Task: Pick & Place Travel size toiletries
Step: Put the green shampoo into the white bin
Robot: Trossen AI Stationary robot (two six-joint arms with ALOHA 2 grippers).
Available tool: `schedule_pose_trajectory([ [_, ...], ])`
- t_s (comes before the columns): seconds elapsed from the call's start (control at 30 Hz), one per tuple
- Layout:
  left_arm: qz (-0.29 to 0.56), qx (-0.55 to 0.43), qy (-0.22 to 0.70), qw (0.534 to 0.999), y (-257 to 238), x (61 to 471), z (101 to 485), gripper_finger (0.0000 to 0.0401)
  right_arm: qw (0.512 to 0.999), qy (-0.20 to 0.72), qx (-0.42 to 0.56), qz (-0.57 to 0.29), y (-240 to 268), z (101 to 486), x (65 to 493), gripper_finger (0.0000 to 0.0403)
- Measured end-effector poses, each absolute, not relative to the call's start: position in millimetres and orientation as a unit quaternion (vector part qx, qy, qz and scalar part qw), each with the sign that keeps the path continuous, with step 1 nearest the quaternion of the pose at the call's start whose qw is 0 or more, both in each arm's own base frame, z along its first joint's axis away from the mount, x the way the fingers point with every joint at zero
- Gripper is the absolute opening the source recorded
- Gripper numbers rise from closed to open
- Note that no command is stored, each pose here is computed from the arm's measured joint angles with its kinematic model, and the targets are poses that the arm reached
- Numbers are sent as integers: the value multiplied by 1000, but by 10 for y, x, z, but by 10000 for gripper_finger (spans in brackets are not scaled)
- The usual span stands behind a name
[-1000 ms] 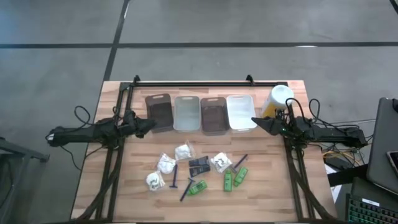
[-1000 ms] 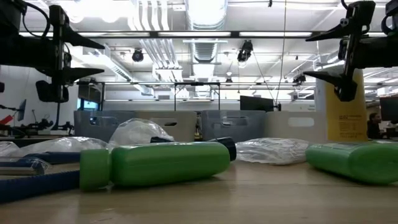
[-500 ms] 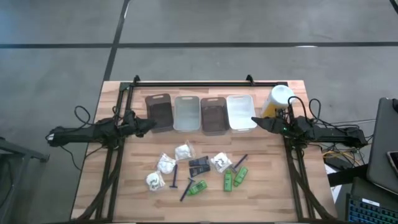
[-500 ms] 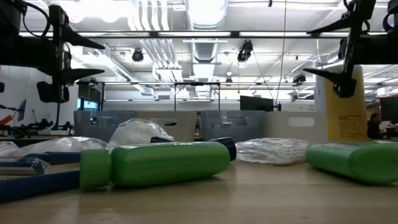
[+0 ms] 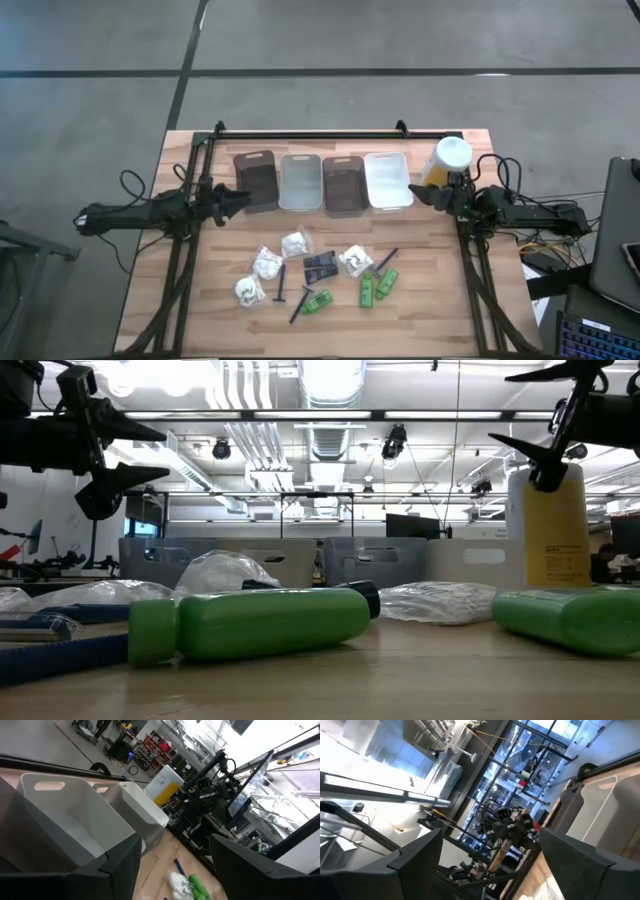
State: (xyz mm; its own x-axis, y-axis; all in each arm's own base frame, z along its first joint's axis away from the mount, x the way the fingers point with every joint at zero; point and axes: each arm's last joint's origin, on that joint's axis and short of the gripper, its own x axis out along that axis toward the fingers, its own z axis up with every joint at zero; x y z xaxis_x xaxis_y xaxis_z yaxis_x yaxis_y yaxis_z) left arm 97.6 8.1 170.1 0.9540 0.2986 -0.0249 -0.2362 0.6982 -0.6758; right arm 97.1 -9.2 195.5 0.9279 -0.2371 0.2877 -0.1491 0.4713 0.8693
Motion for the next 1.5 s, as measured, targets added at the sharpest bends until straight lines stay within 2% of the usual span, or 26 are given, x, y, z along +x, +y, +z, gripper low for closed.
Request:
schedule_pose_trajectory([
  [0.23,144,-360,-43,921,80,976,1702,239,821,-178,543,-15,-84,1946,984,315],
  [0.5,145,-359,-44,921,81,976,1702,239,798,-116,590,-36,-76,1827,1106,319],
  [0.63,146,-359,-44,921,81,976,1702,239,769,-61,636,-20,-45,1755,1169,325],
  [0.83,159,-335,-45,927,89,973,1703,239,709,73,701,-6,95,1717,1266,315],
  [1.07,161,-320,-43,933,89,973,1703,239,644,245,720,-80,317,1860,1320,295],
  [1.2,161,-320,-43,933,89,973,1703,239,595,335,712,-165,421,1972,1300,291],
  [1.33,160,-320,-43,933,89,973,1703,239,539,387,703,-257,496,2040,1323,299],
  [1.5,160,-320,-43,933,89,973,1703,239,483,409,709,-311,621,2060,1517,316],
])
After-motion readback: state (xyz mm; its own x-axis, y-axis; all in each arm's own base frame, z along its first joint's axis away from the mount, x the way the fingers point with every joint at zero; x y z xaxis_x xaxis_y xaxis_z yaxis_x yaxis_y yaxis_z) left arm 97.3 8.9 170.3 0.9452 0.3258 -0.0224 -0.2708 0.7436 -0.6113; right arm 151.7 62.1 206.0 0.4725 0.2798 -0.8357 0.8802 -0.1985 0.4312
